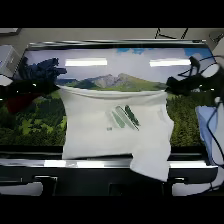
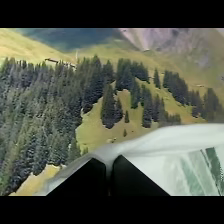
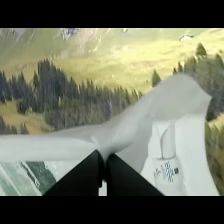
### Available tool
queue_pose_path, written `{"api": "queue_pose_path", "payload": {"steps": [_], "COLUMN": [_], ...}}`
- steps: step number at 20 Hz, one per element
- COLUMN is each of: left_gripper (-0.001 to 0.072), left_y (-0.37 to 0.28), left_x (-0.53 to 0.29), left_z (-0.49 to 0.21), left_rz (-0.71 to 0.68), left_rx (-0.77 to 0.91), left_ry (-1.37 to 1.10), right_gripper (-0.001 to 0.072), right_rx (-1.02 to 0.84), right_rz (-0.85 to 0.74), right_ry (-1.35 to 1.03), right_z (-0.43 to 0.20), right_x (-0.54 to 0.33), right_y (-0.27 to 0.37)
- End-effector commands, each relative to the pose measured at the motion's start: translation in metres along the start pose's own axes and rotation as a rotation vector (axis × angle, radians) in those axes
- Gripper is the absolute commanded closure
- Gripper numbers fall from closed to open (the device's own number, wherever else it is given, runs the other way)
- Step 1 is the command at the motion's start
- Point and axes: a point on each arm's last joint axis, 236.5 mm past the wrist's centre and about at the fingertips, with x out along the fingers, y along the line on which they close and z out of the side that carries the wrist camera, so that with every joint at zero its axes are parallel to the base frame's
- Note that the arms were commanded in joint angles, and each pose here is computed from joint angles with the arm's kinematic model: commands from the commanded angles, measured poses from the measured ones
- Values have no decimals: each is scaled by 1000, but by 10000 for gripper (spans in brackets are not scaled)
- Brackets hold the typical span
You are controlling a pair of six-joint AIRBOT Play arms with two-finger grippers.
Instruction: Fold the clothes and pants, and hang the long-sleeved shirts on hangers.
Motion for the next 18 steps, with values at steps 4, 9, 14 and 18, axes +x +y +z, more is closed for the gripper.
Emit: {"api": "queue_pose_path", "payload": {"steps": [4, 9, 14, 18], "left_gripper": [686, 686, 687, 686], "left_y": [31, 19, 21, 67], "left_x": [67, 71, 10, 9], "left_z": [61, 68, -19, -100], "left_rz": [-21, -34, -63, 101], "left_rx": [-40, -17, 23, -51], "left_ry": [-81, -89, 339, 626], "right_gripper": [677, 677, 676, 677], "right_rx": [183, 153, 9, 72], "right_rz": [58, 62, 18, -180], "right_ry": [-458, -342, 155, 390], "right_z": [103, 78, -42, -120], "right_x": [41, 48, -6, 13], "right_y": [-14, -8, 6, -48]}}
